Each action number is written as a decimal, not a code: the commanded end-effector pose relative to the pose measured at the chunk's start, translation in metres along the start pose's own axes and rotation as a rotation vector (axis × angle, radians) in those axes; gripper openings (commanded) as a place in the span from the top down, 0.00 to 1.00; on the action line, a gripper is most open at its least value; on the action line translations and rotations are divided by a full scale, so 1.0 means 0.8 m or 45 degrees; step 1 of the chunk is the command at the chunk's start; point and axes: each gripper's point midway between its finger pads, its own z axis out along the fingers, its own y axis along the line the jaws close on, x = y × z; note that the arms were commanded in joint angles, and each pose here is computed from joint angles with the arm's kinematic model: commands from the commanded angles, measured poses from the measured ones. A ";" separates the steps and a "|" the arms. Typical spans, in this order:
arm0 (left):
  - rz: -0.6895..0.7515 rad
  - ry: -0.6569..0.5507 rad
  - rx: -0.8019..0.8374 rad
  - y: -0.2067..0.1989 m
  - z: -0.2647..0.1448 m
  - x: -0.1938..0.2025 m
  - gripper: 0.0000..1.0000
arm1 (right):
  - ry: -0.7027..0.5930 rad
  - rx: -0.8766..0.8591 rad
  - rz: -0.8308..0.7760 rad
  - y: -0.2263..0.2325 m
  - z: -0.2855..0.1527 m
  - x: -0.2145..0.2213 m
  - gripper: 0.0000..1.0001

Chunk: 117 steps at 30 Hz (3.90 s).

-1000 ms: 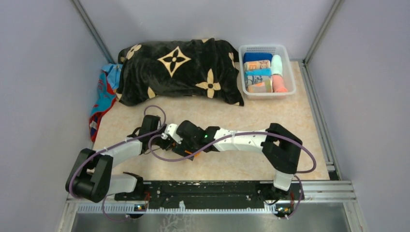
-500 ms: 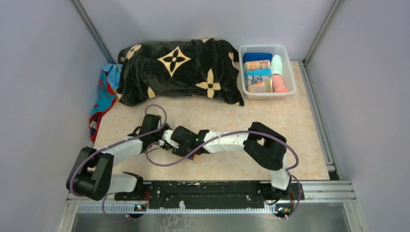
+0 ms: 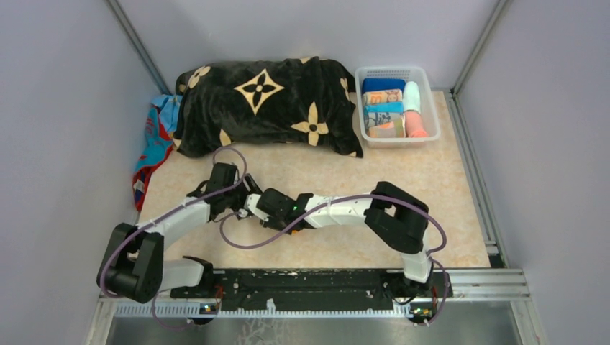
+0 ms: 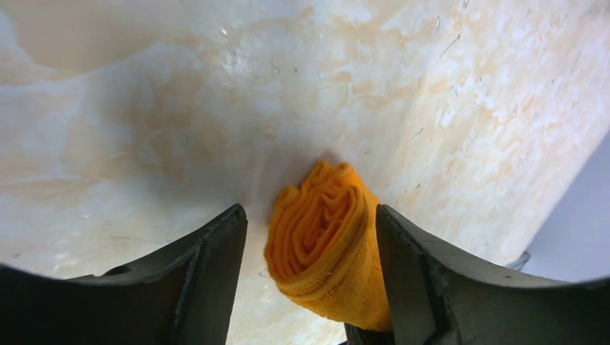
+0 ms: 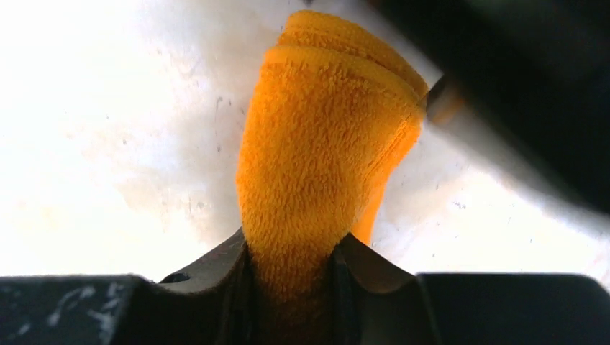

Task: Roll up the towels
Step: Pick up the towel at the center of the board, then place the towel in the bin.

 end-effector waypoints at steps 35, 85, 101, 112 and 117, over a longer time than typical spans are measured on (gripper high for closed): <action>0.554 -0.601 -0.247 -0.041 -0.161 -0.197 0.06 | -0.071 1.025 -0.328 -0.604 -0.280 0.169 1.00; 0.393 -0.545 -0.219 0.007 -0.133 -0.214 0.07 | -0.138 0.441 -0.480 -0.617 -0.120 0.258 0.46; 0.400 -0.558 -0.213 0.005 -0.136 -0.214 0.07 | -0.106 0.532 -0.514 -0.622 -0.171 0.243 0.08; 0.414 -0.573 -0.187 0.000 -0.140 -0.213 0.06 | -0.127 0.507 -0.507 -0.602 -0.202 0.229 0.08; 0.424 -0.582 -0.158 -0.005 -0.141 -0.211 0.06 | -0.180 0.495 -0.457 -0.582 -0.216 0.219 0.08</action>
